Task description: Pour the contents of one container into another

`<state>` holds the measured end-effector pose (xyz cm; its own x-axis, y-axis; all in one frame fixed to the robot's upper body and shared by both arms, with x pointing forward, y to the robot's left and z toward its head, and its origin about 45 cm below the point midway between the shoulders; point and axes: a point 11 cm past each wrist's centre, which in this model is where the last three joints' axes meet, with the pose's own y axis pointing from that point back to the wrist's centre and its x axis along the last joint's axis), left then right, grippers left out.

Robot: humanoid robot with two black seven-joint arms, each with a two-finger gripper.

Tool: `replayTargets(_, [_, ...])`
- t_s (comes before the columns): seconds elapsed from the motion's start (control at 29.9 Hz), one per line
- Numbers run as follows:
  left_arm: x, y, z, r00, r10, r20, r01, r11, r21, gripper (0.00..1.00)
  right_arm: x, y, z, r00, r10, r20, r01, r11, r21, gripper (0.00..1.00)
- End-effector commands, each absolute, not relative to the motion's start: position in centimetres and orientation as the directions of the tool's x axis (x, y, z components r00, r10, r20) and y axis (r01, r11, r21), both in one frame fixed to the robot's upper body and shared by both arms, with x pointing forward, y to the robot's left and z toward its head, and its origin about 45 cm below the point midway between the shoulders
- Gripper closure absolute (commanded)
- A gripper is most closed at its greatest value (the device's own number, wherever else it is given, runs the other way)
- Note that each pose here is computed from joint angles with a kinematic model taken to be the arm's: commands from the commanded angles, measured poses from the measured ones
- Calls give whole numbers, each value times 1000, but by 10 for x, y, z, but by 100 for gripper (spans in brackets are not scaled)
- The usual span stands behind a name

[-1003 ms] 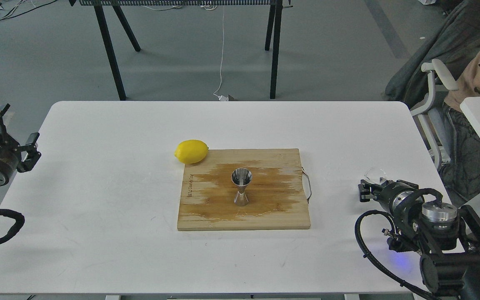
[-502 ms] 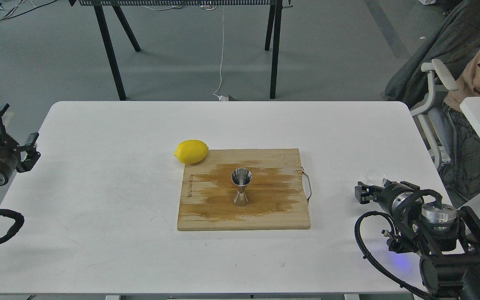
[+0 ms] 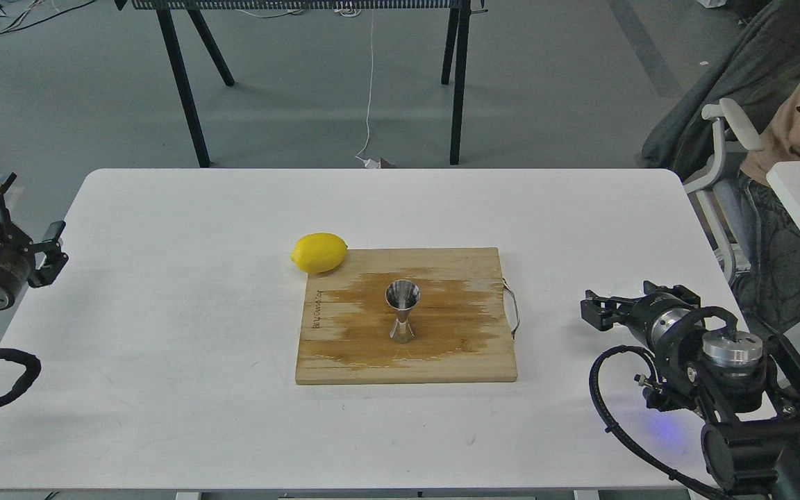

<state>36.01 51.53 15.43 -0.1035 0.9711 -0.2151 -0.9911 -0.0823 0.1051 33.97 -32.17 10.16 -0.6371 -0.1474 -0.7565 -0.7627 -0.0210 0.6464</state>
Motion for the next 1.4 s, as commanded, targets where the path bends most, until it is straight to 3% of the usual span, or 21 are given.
replayTargets(0.0, [360, 515, 154, -103, 971, -214, -991, -82, 106, 1, 344, -323, 114, -609, -158, -777, -785, -22, 619, 2])
replayTargets(0.23, [358, 517, 149, -117, 970, -211, -989, -94, 118, 1, 356, -329, 157, -508, -274, -817, -846, -20, 533, 1])
replayTargets(0.4, [358, 516, 148, -121, 971, -208, -988, -96, 123, 1, 371, -334, 197, -184, -382, -905, -960, -126, 248, 1])
replayTargets(0.67, [364, 518, 158, -116, 971, -208, -990, -97, 100, 1, 370, -353, 208, 238, -397, -886, -955, -264, -138, 1])
replayTargets(0.87, [364, 515, 154, -113, 970, -213, -990, -92, 105, 1, 367, -369, 169, 119, -409, -905, -978, -206, -36, 1])
replayTargets(1.37, [367, 498, 142, -99, 964, -247, -991, -72, 115, 1, 367, -374, 170, 117, -402, -908, -984, -174, -50, 1])
